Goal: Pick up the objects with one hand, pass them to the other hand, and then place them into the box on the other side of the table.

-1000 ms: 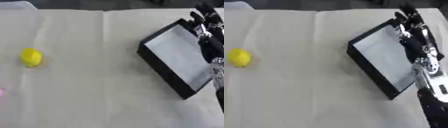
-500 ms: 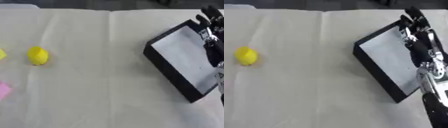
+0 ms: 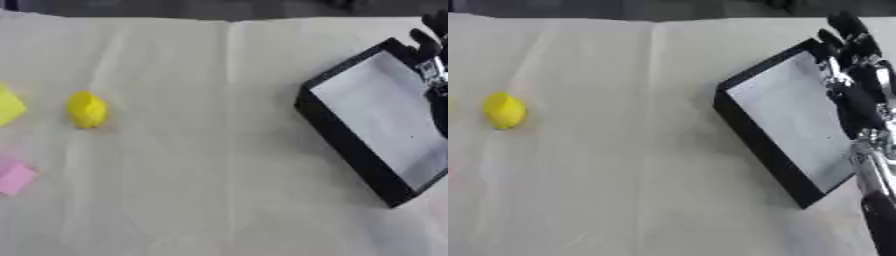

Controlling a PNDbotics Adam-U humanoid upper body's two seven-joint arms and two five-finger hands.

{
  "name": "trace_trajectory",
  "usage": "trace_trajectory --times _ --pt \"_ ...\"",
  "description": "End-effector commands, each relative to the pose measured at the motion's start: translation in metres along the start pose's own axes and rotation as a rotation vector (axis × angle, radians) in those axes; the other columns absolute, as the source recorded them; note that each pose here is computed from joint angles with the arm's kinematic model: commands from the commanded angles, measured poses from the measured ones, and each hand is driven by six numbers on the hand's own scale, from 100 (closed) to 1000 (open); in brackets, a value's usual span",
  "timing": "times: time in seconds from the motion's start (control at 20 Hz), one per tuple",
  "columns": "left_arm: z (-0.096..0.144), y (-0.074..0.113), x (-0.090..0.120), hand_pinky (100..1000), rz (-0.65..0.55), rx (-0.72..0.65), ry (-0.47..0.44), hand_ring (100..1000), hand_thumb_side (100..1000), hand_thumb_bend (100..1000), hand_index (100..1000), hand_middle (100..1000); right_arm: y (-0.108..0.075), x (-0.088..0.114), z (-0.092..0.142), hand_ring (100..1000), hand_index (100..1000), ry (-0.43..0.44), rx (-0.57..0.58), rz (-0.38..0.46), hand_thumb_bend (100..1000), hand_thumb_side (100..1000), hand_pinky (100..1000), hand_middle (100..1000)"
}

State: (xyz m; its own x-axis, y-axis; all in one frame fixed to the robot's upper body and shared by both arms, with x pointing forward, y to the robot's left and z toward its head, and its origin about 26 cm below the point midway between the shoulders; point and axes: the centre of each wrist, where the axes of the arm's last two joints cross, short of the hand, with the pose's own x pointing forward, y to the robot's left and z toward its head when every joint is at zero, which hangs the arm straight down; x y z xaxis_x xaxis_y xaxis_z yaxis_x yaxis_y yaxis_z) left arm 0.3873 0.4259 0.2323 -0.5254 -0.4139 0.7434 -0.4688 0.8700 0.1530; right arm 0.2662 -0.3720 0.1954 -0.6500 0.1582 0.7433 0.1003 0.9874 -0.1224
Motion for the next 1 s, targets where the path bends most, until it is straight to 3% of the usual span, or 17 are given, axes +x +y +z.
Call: trace_trajectory --times 0.05,0.1,0.3,0.5,0.55,0.6,1.0 --pt "-0.027 0.031 0.012 906 -0.146 -0.103 -0.062 829 556 302 913 771 -0.004 0.012 -0.006 1000 1000 -0.037 0.031 0.033 100 483 1000 1000" --pt "-0.037 0.040 0.014 907 -0.223 -0.162 -0.045 832 522 368 914 772 -0.005 0.013 -0.007 1000 1000 -0.040 0.038 0.043 100 259 1000 1000" --pt "-0.063 0.069 -0.003 921 -0.425 -0.356 0.089 843 483 440 916 782 -0.008 0.016 -0.008 1000 1000 -0.047 0.057 0.061 100 253 1000 1000" --pt "-0.069 0.075 -0.013 922 -0.515 -0.450 0.151 846 476 448 915 784 -0.009 0.017 -0.009 1000 1000 -0.048 0.061 0.064 100 252 1000 1000" --pt "-0.070 0.074 -0.016 935 -0.567 -0.503 0.197 864 433 538 914 800 -0.009 0.017 -0.009 1000 1000 -0.048 0.066 0.068 100 248 1000 1000" --pt "-0.075 0.069 -0.016 940 -0.614 -0.553 0.238 870 425 566 912 806 -0.009 0.017 -0.009 1000 1000 -0.048 0.068 0.071 100 247 1000 1000" --pt "-0.089 0.015 -0.027 959 -0.780 -0.808 0.396 903 411 693 904 837 -0.009 0.016 -0.006 1000 1000 -0.031 0.067 0.075 100 257 1000 1000"
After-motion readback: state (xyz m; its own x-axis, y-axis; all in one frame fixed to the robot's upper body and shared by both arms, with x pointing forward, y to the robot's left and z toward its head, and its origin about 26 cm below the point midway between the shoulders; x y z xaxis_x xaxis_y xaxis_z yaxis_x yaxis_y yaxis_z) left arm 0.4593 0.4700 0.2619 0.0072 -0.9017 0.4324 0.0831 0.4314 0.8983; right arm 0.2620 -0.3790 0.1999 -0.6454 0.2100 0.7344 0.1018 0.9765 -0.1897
